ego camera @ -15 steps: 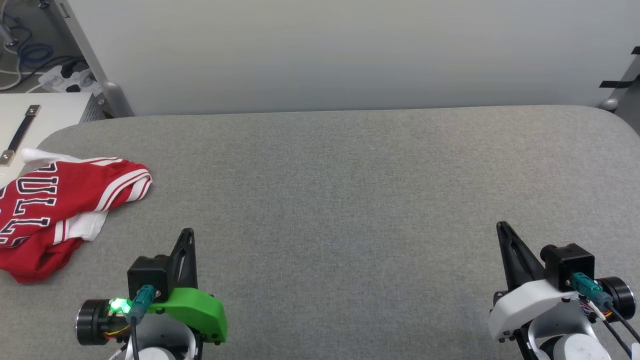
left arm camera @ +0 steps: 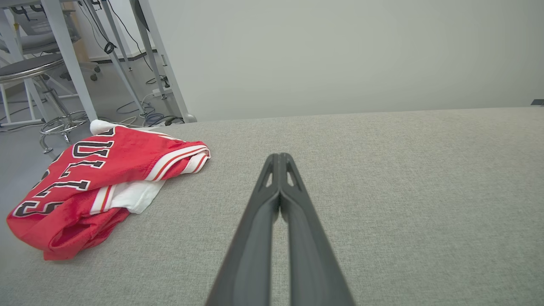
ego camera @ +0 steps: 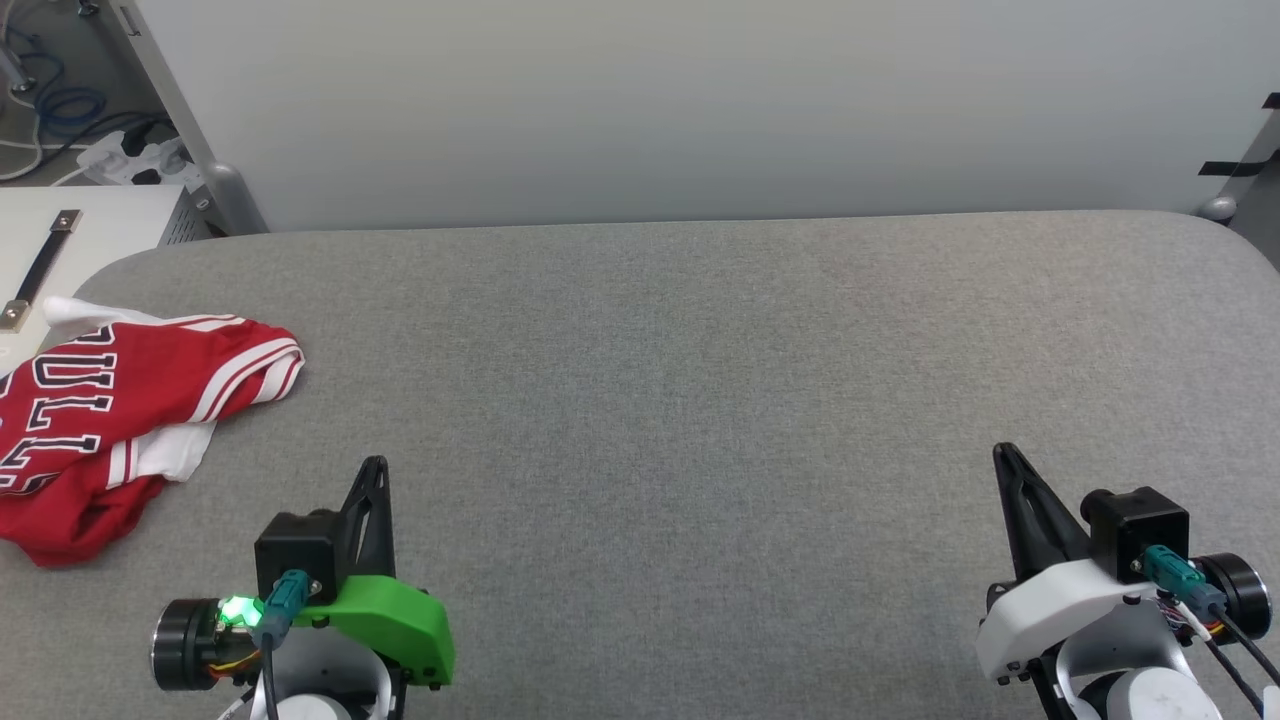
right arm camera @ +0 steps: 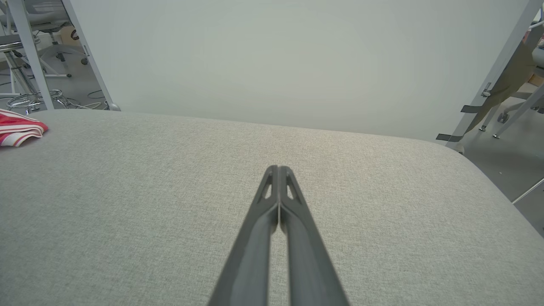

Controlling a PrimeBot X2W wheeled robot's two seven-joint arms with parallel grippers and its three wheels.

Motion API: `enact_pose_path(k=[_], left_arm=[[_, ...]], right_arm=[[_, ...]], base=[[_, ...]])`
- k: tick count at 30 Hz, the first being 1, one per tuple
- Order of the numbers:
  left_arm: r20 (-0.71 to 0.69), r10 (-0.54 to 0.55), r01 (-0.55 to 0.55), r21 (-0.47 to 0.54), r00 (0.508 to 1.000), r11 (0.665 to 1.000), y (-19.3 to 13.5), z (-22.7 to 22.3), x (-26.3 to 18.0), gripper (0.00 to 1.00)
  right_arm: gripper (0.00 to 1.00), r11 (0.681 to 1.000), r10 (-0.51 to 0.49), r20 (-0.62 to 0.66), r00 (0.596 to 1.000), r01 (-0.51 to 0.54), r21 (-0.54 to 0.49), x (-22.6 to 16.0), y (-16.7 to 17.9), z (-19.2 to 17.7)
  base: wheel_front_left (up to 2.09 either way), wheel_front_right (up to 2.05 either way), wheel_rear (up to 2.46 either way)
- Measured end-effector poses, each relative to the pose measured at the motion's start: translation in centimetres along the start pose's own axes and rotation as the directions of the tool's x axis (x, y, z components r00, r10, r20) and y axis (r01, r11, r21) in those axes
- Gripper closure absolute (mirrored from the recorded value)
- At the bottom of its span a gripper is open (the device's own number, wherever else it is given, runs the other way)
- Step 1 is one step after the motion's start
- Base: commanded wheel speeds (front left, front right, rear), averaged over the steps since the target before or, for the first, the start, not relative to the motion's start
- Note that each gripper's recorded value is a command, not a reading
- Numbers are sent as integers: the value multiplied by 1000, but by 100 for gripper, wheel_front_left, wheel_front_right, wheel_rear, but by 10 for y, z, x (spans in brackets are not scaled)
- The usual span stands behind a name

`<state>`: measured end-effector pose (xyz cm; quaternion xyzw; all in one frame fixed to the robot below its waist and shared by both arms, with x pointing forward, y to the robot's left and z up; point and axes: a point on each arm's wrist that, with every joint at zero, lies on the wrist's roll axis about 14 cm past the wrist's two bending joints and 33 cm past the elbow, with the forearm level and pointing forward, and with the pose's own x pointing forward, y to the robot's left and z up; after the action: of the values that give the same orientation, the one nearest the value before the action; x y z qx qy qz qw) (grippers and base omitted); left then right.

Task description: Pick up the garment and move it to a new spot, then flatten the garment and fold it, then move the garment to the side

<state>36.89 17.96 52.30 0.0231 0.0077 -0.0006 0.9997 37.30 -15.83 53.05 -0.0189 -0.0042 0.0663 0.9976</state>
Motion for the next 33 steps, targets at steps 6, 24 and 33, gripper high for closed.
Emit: enact_pose_path(k=[6,24,33], left_arm=[[1,1,-1,0,1000,1000,0,0,0,0],[10,-4,4,-13,1000,1000,-1,-2,0,0],[19,-15,16,-26,1000,1000,-4,-3,1,0]], right_arm=[[0,1000,0,0,1000,0,2,0,0,0],[0,999,0,11,1000,0,34,0,0,-3],[0,999,-4,32,999,2,53,1,-1,0]], base=[[0,0,0],[0,0,0],[0,0,0]])
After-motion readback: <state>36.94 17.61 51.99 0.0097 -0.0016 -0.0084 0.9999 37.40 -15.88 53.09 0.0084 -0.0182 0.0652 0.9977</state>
